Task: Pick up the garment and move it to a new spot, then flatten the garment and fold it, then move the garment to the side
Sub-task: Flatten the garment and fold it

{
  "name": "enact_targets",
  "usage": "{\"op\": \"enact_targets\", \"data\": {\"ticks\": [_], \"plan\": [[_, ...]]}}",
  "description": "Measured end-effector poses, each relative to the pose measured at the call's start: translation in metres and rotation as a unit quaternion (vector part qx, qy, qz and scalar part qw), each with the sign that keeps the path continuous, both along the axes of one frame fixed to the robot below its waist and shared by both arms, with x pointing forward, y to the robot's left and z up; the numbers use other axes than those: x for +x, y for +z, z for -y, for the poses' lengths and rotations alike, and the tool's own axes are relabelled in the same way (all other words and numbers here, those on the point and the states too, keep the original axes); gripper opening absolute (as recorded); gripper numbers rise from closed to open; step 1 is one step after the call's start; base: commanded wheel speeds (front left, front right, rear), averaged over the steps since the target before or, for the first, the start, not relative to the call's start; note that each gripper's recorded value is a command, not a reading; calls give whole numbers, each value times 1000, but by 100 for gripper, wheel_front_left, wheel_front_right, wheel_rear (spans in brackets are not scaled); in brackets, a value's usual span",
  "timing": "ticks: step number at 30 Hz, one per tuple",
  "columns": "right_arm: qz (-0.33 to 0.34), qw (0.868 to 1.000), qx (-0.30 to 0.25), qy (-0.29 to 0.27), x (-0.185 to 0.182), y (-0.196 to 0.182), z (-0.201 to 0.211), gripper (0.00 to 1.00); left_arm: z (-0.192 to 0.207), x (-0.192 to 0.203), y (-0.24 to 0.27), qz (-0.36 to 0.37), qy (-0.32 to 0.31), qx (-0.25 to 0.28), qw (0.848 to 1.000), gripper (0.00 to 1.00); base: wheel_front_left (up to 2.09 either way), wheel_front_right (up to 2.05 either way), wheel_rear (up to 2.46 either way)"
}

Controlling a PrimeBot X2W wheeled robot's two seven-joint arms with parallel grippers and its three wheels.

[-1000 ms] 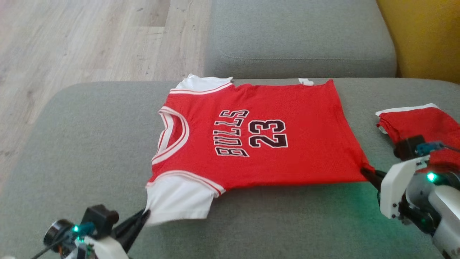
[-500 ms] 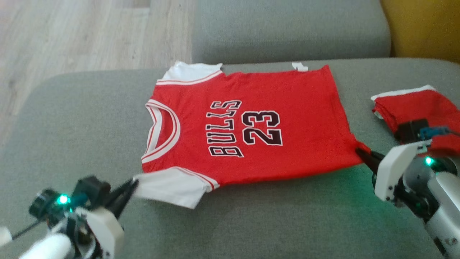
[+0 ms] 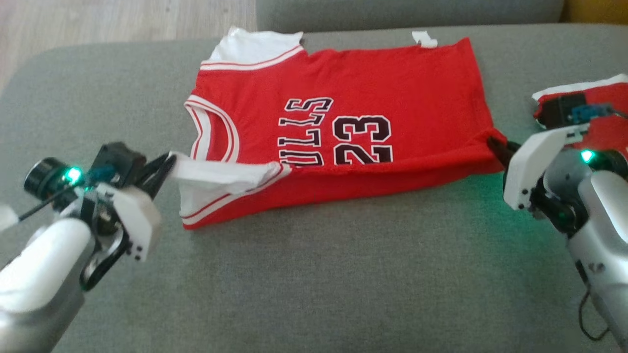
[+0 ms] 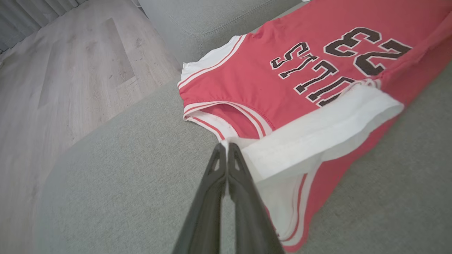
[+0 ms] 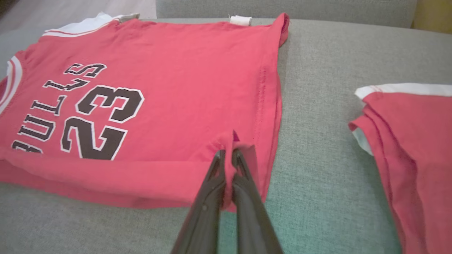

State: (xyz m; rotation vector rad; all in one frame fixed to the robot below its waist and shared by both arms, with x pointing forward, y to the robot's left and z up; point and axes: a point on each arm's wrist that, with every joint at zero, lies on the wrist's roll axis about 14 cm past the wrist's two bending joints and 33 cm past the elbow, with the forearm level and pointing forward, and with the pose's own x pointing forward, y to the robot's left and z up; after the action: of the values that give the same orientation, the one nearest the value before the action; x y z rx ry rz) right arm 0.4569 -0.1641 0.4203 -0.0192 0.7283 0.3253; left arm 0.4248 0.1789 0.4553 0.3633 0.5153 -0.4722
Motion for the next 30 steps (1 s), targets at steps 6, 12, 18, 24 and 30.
{"op": "enact_targets", "data": {"ticks": [6, 12, 18, 24, 30], "plan": [[-13, 1000, -4, -10, 18, -14, -3, 0, -2, 34, -16, -6, -5, 34, 999, 0, 0, 0, 0], [-18, 1000, 2, -19, 24, -23, -7, 0, 4, 56, -23, -2, -12, 45, 999, 0, 0, 0, 0], [39, 998, 19, -50, 48, -8, -2, 100, 15, 89, -1, 76, 17, -3, 997, 100, 0, 0, 0], [118, 989, 58, -72, 62, 21, -9, 100, 6, 111, 51, 204, 100, -86, 970, 100, 0, 0, 0], [253, 958, 109, -80, 64, 79, -20, 100, 6, 99, 103, 281, 157, -167, 932, 100, 0, 0, 0]]}}
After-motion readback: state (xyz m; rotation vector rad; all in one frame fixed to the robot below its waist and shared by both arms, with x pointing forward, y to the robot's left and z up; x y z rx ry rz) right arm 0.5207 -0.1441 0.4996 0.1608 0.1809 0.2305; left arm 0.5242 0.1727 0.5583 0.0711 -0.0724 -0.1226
